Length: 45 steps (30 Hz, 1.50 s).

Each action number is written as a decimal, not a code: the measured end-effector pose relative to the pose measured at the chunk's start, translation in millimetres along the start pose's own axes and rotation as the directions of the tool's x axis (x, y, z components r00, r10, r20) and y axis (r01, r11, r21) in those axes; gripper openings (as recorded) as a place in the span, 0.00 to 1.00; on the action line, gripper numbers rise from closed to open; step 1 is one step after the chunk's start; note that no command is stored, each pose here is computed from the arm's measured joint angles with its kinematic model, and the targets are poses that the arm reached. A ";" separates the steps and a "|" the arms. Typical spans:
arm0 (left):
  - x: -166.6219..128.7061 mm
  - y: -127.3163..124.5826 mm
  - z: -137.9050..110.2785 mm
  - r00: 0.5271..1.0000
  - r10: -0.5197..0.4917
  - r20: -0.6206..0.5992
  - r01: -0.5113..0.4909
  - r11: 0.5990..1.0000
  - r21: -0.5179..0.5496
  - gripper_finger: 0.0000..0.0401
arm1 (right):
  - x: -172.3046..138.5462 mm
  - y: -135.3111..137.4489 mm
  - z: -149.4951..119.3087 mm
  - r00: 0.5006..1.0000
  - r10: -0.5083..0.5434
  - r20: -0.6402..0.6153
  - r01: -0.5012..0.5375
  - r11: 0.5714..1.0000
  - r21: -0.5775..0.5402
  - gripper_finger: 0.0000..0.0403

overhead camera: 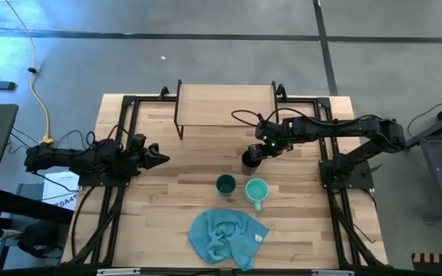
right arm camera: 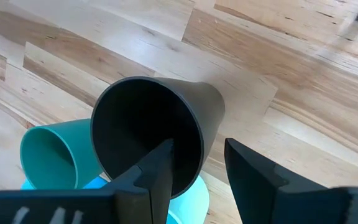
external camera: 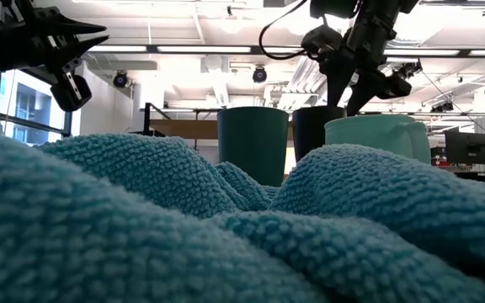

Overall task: Stack small to large cups/mugs on shelf
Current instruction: Put the black cup on the shelf

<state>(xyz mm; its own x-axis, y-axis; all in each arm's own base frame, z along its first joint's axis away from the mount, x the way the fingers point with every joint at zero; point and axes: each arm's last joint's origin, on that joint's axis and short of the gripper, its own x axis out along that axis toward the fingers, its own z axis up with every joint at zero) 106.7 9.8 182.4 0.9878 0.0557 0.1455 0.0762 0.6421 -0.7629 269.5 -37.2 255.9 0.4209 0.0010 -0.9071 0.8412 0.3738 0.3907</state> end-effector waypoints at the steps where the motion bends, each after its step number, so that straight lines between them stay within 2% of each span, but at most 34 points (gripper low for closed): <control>1: 0.0 0.0 0.0 1.000 0.000 0.000 0.000 1.000 0.000 0.08 | 0.0 0.0 0.0 1.000 0.000 0.000 0.000 1.000 0.000 0.33; 12: 0.0 0.1 0.2 1.000 0.005 0.006 -0.005 1.000 0.000 0.08 | 2.2 5.1 0.4 0.999 0.047 -0.008 -0.047 0.999 -0.026 0.33; 19: 0.0 0.1 0.2 1.000 0.005 0.006 -0.005 1.000 0.000 0.08 | 27.4 8.7 -1.9 0.994 0.010 -0.104 -0.013 0.999 -0.030 0.33; 25: 0.0 0.1 0.2 1.000 0.005 0.006 -0.005 1.000 0.000 0.08 | 42.5 17.6 -0.3 0.990 0.066 -0.126 -0.072 0.996 -0.045 0.33; 37: 0.0 0.2 0.1 1.000 0.005 0.005 -0.005 1.000 -0.001 0.08 | 42.7 17.3 0.9 0.990 0.068 -0.123 -0.074 0.996 -0.043 0.33; 45: 0.0 0.5 -0.1 1.000 0.008 0.002 -0.008 1.000 -0.001 0.08 | 29.5 20.6 5.5 0.993 0.074 -0.096 -0.080 0.995 -0.062 0.33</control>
<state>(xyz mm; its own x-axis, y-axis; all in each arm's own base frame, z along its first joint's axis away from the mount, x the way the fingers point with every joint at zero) 106.8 10.0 182.0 0.9880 0.0623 0.1411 0.0687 0.6411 -0.7644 301.2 -34.6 238.1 0.4473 0.1177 -0.8866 0.7823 0.4289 0.4517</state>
